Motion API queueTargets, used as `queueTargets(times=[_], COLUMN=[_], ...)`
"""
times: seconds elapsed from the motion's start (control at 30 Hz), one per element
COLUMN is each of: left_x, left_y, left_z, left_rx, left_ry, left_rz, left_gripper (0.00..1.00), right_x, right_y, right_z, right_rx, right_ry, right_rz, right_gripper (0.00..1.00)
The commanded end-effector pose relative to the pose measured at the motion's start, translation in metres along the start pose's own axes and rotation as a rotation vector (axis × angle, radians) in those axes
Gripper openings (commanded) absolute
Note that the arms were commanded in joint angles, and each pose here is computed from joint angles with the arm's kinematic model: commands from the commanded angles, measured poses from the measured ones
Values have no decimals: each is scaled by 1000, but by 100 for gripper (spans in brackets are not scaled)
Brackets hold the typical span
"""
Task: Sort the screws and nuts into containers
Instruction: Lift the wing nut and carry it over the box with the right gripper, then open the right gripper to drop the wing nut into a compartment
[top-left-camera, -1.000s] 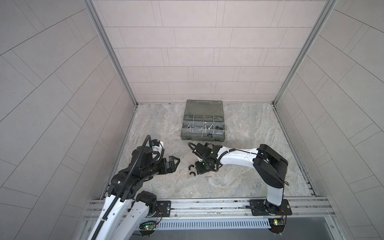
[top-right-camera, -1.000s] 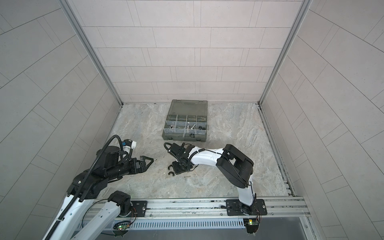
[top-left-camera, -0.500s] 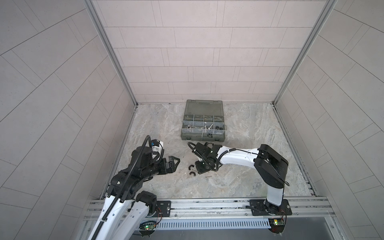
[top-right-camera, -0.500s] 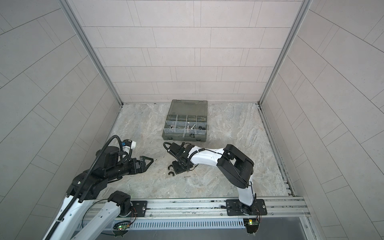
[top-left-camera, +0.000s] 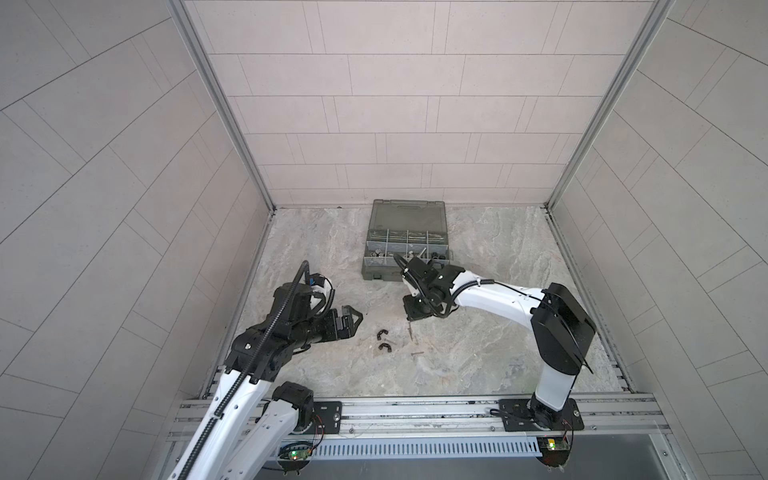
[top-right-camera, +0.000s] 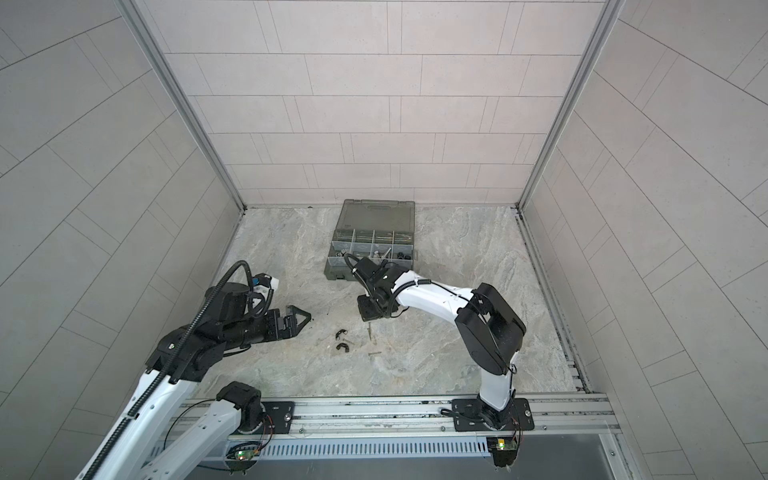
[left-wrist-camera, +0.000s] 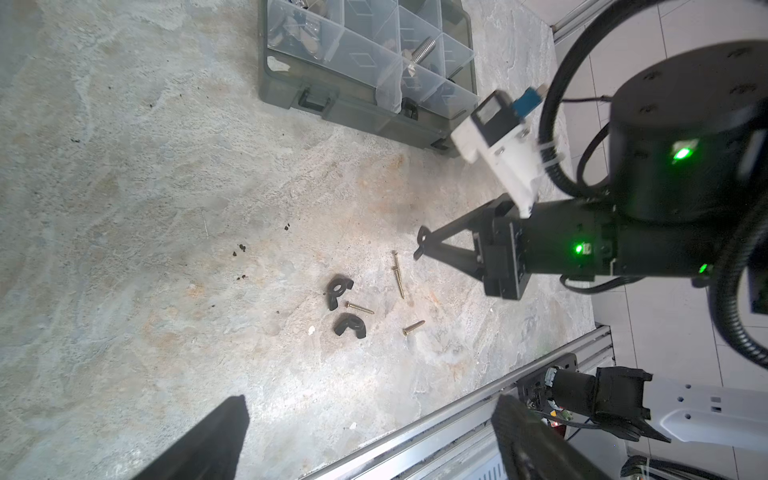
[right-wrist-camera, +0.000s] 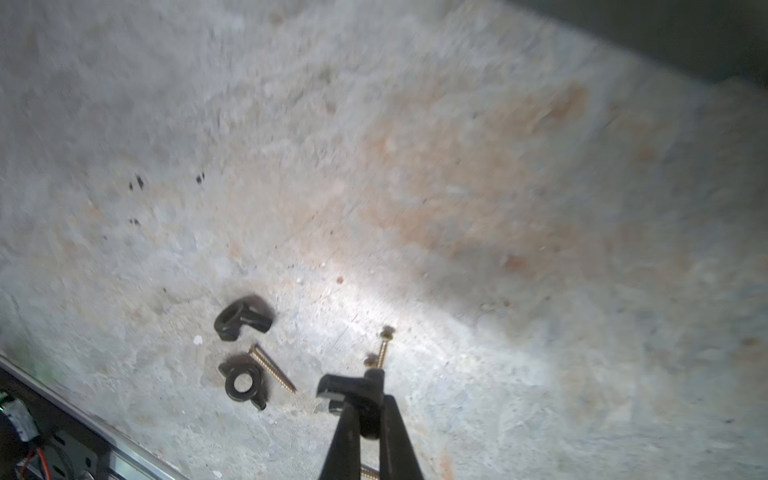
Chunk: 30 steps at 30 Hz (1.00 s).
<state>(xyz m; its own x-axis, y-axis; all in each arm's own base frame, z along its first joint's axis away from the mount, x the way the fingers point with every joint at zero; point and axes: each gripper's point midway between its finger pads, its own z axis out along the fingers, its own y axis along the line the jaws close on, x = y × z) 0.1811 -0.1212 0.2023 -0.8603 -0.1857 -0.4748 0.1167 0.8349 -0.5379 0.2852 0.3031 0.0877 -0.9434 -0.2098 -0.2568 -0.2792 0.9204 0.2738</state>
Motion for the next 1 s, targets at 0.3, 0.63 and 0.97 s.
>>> queueTargets(times=[0.3, 0.63, 0.97], left_x=[-50, -58, -55], left_y=[-17, -12, -6], left_z=[21, 44, 55], left_rx=[-11, -29, -41], left_ry=[-2, 40, 63], left_rz=[75, 76, 65], left_gripper=[98, 98, 98], right_x=[-95, -125, -132], right_y=[-50, -70, -87], right_z=[-29, -1, 16], right_rx=[-28, -55, -67], right_ry=[-83, -71, -60], right_rz=[112, 174, 216], right_gripper=[8, 9, 11])
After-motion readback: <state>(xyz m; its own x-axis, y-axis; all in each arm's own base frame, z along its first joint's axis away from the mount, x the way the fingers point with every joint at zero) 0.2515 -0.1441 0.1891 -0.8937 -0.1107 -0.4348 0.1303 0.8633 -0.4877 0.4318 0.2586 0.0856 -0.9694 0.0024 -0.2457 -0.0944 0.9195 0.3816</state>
